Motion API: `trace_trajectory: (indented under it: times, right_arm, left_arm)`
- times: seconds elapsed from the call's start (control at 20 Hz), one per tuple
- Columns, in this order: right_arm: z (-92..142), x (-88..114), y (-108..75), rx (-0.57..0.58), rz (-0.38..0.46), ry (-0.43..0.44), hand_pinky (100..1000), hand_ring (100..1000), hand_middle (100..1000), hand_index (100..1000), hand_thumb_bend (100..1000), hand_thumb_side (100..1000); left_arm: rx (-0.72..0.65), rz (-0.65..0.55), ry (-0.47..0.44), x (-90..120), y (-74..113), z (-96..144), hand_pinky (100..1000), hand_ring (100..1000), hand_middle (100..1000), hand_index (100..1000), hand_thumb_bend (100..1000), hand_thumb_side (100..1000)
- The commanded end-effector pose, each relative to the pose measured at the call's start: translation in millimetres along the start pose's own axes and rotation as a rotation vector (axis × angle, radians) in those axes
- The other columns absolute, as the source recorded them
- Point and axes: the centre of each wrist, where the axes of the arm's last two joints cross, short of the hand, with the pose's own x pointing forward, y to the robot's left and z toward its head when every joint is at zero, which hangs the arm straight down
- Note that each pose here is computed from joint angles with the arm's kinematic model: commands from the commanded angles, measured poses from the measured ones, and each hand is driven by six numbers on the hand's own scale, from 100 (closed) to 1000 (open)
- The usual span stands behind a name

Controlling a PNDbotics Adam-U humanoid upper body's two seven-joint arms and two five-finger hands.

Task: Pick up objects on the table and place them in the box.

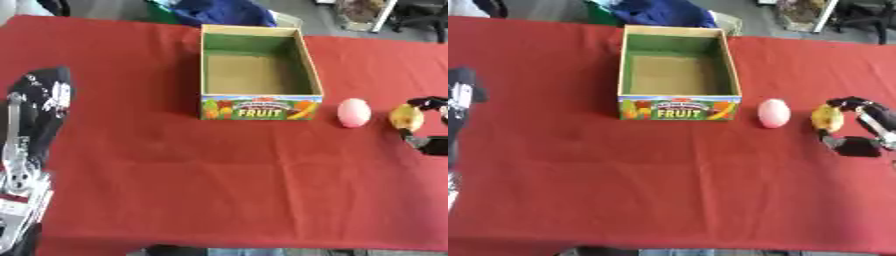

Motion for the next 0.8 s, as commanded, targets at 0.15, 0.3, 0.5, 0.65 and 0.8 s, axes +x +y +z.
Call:
trace_trajectory:
  times: [0.15,0.3,0.5,0.65,0.8]
  right_arm:
    - [0.6,-3.9,-15.9,-0.05,0.065,0.04,920,801,759,869,178,293]
    - [-0.1,-2.9,-15.7,-0.08,0.084,0.058,891,772,715,840,153,295]
    - [-1.3,-0.9,-16.4,-0.13,0.1,0.068,840,723,622,782,112,285]
    - [-2.3,1.2,-18.1,-0.174,0.121,0.067,801,680,555,721,100,281]
    - [-3.1,3.5,-19.6,-0.207,0.155,0.061,783,660,517,683,100,286]
  left_arm:
    - [-0.003,-0.011,-0.023,5.2,3.8,-3.4,623,585,547,671,274,534]
    - [-0.003,-0.011,-0.023,5.3,3.8,-3.4,623,585,547,671,274,535]
    - [-0.003,-0.011,-0.023,5.3,3.7,-3.5,623,585,547,671,273,535]
    - [-0.003,-0.011,-0.023,5.4,3.7,-3.6,622,585,547,670,274,535]
    - [-0.003,-0.011,-0.024,5.5,3.6,-3.7,623,585,547,670,273,535]
